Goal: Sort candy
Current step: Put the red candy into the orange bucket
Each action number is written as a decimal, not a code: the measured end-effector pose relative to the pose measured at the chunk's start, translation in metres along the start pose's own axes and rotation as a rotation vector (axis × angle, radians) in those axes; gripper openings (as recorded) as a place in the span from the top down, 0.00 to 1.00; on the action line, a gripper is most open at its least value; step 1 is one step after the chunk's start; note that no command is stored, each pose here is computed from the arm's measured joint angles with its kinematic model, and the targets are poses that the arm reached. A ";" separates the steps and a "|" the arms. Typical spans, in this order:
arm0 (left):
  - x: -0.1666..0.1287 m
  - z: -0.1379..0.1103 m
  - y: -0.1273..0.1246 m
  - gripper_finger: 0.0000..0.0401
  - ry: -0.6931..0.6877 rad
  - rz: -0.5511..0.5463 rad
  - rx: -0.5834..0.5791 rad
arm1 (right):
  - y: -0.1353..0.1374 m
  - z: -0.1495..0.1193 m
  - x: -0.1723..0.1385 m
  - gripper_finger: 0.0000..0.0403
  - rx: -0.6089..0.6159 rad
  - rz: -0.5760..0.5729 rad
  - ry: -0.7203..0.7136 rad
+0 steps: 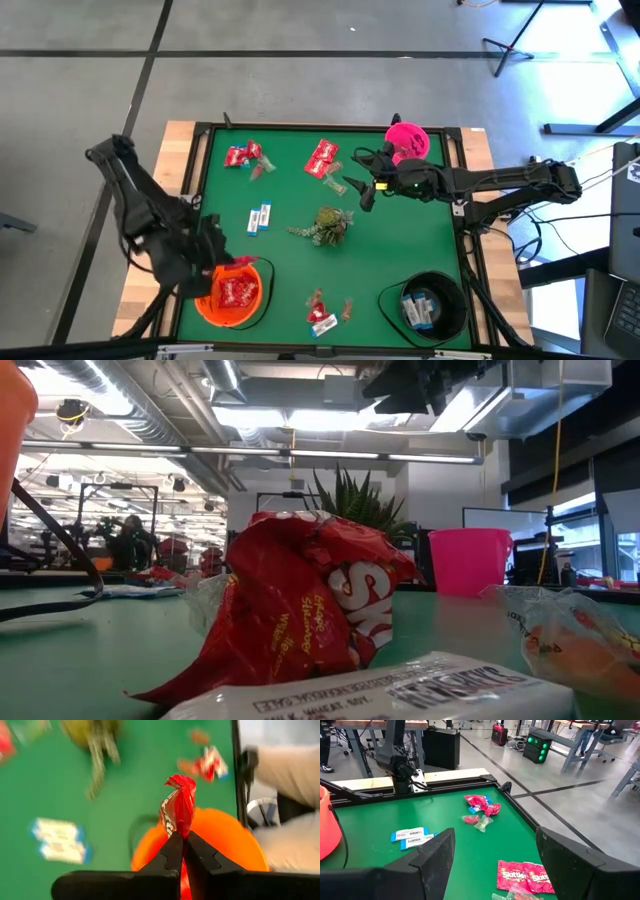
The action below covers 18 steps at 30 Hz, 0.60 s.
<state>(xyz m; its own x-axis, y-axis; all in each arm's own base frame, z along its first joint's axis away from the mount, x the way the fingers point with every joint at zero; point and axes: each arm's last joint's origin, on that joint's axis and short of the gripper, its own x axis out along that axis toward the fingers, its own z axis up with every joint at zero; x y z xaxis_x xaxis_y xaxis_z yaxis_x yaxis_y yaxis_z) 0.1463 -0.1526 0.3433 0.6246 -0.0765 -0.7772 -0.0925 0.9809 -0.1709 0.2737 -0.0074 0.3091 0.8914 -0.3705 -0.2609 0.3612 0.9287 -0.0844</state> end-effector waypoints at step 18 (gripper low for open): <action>0.032 -0.014 -0.020 0.98 0.371 0.062 -0.286 | 0.001 -0.004 0.000 0.32 0.023 0.048 0.037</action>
<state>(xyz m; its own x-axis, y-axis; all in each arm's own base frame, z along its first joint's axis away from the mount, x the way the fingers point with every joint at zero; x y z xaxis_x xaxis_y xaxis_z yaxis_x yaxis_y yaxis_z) 0.1568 -0.1775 0.3133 0.2965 -0.1289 -0.9463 -0.3635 0.9010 -0.2366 0.2731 -0.0060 0.3056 0.8976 -0.3237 -0.2992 0.3245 0.9446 -0.0487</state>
